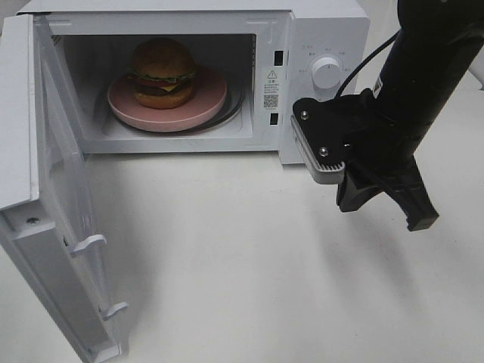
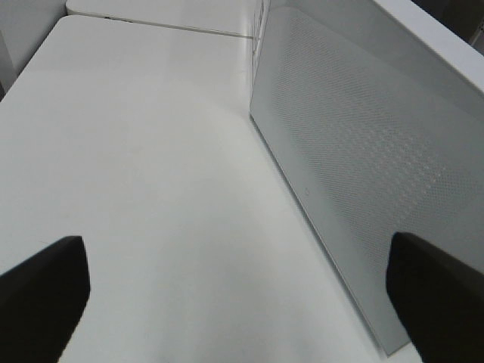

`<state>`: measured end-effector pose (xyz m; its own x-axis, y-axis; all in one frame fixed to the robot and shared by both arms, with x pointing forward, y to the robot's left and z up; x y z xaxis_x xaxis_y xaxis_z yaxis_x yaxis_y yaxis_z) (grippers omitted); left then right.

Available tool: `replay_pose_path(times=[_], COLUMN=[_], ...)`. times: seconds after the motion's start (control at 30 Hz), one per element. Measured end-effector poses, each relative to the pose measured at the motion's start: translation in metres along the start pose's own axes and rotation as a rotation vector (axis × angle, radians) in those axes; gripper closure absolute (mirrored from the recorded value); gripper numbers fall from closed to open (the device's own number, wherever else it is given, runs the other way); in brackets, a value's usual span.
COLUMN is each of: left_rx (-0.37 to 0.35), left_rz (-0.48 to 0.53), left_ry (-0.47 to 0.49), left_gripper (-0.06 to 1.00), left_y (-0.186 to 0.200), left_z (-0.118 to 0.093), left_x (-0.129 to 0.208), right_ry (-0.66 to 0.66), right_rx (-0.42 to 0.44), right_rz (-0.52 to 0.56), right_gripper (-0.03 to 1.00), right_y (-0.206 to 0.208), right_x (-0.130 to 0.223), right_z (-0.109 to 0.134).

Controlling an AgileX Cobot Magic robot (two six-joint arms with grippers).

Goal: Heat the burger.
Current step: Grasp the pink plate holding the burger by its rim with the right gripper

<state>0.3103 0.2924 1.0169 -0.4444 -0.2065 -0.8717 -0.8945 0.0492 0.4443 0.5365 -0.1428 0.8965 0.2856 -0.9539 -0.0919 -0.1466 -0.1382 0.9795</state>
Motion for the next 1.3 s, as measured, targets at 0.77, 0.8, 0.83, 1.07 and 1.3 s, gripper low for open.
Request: replay_pose_path(times=[0.77, 0.8, 0.83, 1.07, 1.3], left_rx=[0.0, 0.0, 0.0, 0.0, 0.0], left_rz=[0.0, 0.0, 0.0, 0.0, 0.0], left_ry=[0.0, 0.0, 0.0, 0.0, 0.0], left_gripper=[-0.04, -0.04, -0.04, -0.04, -0.04], left_y=[0.0, 0.0, 0.0, 0.0, 0.0], left_z=[0.0, 0.0, 0.0, 0.0, 0.0], left_x=[0.0, 0.0, 0.0, 0.0, 0.0], right_ry=[0.29, 0.283, 0.271, 0.287, 0.299], right_rx=[0.299, 0.312, 0.335, 0.389, 0.491], right_rz=[0.059, 0.056, 0.054, 0.07, 0.052], right_gripper=[0.18, 0.14, 0.09, 0.06, 0.06], right_y=[0.009, 0.009, 0.01, 0.018, 0.025], right_x=[-0.022, -0.024, -0.027, -0.039, -0.064], right_z=[-0.05, -0.052, -0.055, -0.065, -0.093])
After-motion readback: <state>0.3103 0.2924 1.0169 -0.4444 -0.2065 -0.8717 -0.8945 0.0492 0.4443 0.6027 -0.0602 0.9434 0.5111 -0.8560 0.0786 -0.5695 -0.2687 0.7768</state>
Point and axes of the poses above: a point on each arm's last joint axis where the gripper is mounted, y pointing back along that axis away from the gripper, z along the wrist's bending axis when the last joint is at zero, x = y × z, the point moved 9 cm from there along -y, pointing out along that axis toward the gripper, and after that the axes turned 6 degrees about y, right-handed, at the moved point
